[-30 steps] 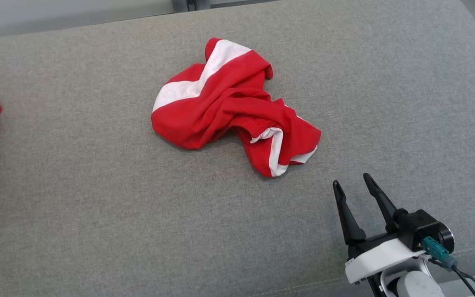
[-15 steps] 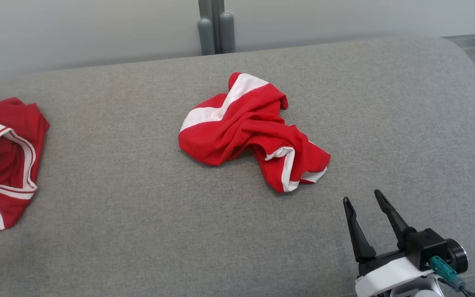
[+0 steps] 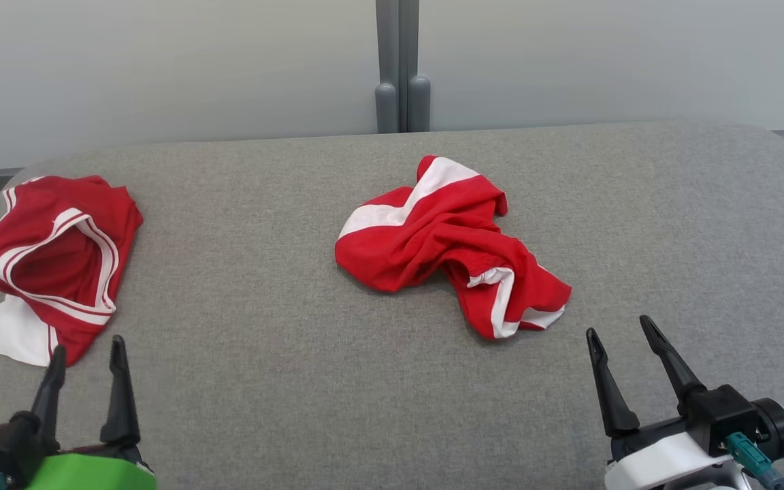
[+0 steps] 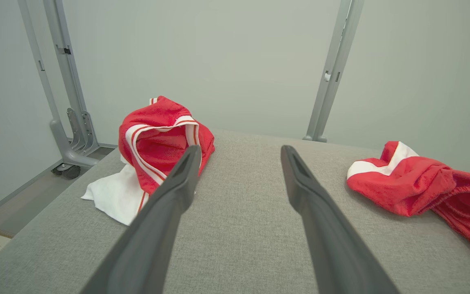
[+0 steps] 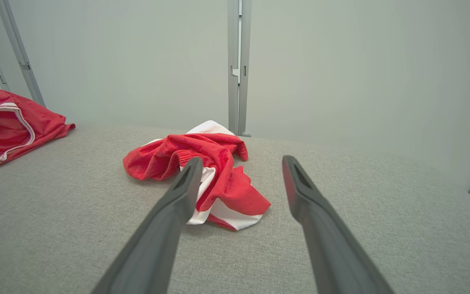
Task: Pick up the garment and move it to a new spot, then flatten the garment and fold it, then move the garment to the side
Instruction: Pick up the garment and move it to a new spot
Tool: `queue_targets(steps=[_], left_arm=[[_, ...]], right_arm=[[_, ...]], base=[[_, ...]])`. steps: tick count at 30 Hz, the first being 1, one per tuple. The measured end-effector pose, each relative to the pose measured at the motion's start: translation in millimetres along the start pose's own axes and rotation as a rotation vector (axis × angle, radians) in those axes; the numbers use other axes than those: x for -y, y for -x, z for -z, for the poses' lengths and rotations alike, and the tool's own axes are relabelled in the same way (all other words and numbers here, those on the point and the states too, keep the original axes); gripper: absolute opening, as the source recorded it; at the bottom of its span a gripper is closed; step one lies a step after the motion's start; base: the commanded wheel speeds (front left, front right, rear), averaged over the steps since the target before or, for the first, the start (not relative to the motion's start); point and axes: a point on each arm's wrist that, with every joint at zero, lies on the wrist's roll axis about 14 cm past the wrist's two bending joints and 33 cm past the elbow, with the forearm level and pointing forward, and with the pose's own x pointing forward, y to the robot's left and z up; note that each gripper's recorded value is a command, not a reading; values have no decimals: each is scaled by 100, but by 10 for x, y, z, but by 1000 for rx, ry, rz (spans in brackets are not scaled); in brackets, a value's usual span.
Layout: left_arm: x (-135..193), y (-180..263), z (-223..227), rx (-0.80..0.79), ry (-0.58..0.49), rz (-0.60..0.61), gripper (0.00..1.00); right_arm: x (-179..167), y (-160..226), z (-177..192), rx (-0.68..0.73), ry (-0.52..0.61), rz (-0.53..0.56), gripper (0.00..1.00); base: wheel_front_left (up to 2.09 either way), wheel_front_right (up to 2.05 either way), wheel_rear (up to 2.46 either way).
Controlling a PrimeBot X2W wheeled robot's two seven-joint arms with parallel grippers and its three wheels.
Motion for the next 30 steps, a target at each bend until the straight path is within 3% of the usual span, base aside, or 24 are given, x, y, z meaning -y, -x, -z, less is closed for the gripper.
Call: queue_targets(steps=[14,21,30], left_arm=[[677,351,490,-116,11,221,100],[718,374,610,-149,6,249,100],[537,360,722,-178,1,184,100]], right_arm=[[335,212,82,-38,38,109,100],[525,341,110,-48,20,183,100],[593,347,180,-68,9,205,100]], base=[[0,0,0],[0,0,0],[0,0,0]])
